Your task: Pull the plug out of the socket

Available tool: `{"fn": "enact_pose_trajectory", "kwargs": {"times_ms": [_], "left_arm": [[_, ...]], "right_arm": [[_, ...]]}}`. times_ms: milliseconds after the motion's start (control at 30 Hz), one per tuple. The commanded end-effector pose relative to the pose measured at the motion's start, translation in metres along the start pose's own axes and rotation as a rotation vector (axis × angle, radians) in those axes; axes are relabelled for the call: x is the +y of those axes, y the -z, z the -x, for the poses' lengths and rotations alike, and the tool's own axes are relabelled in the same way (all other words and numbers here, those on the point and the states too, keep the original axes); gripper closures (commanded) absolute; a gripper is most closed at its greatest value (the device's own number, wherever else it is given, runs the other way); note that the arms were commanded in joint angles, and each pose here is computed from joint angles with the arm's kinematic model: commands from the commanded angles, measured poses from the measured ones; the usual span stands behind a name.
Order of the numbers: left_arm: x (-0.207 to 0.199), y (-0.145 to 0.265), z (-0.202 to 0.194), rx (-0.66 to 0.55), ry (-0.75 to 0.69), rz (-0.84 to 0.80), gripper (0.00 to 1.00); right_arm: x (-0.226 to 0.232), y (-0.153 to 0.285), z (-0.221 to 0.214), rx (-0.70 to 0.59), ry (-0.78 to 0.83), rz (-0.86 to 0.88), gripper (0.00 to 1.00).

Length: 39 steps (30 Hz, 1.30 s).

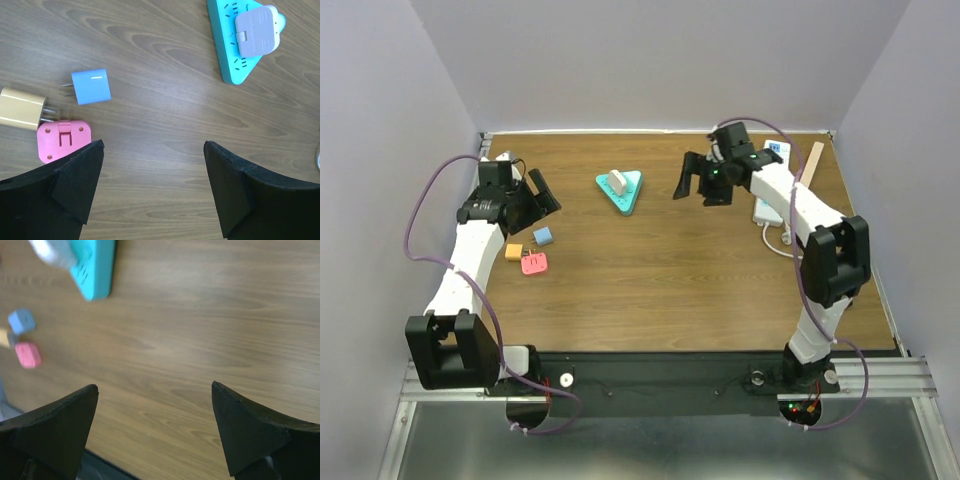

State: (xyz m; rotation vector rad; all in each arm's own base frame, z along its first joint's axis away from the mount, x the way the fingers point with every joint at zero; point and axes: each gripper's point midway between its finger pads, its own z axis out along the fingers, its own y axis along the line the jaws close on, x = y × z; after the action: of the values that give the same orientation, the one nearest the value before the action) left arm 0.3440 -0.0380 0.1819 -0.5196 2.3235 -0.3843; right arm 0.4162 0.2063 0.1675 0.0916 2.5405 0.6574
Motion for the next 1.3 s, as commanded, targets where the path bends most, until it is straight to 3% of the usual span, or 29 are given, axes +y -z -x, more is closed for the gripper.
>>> {"fn": "enact_pose_trajectory", "kwargs": {"times_ms": [0, 167, 333, 433, 467, 500, 567, 767, 967, 1267], "left_arm": [[-0.030, 0.005, 0.027, -0.065, -0.022, -0.100, 0.08], [-0.077, -0.015, 0.031, -0.030, -0.039, -0.175, 0.07], [-0.137, -0.051, 0.042, -0.005, -0.064, -0.211, 0.07], [-0.152, -0.076, 0.044, 0.018, -0.054, -0.170, 0.06], [-0.168, -0.075, 0.060, -0.013, -0.057, -0.183, 0.04], [-0.164, -0.101, 0.045, 0.040, -0.058, -0.121, 0.04], [-0.174, -0.126, 0.051, 0.037, -0.056, -0.085, 0.04], [-0.189, -0.166, 0.038, 0.075, -0.044, -0.040, 0.01], [-0.167, -0.180, 0.026, 0.084, -0.032, 0.057, 0.01], [-0.155, -0.204, -0.009, 0.180, -0.034, 0.073, 0.01]], "right_arm": [[0.049, -0.008, 0.017, -0.034, 0.137, 0.145, 0.02], [0.063, -0.035, 0.012, -0.005, 0.172, 0.152, 0.02], [0.068, -0.041, 0.001, 0.010, 0.201, 0.139, 0.01], [0.065, -0.039, -0.009, 0.019, 0.201, 0.119, 0.00], [0.063, -0.038, -0.014, 0.025, 0.202, 0.111, 0.00], [0.057, -0.040, -0.026, 0.047, 0.202, 0.094, 0.00], [0.051, -0.037, -0.040, 0.066, 0.208, 0.074, 0.00], [0.036, -0.030, -0.060, 0.082, 0.187, 0.025, 0.00], [0.029, -0.032, -0.070, 0.097, 0.169, 0.012, 0.00], [0.030, -0.040, -0.069, 0.100, 0.151, 0.015, 0.00]]}}
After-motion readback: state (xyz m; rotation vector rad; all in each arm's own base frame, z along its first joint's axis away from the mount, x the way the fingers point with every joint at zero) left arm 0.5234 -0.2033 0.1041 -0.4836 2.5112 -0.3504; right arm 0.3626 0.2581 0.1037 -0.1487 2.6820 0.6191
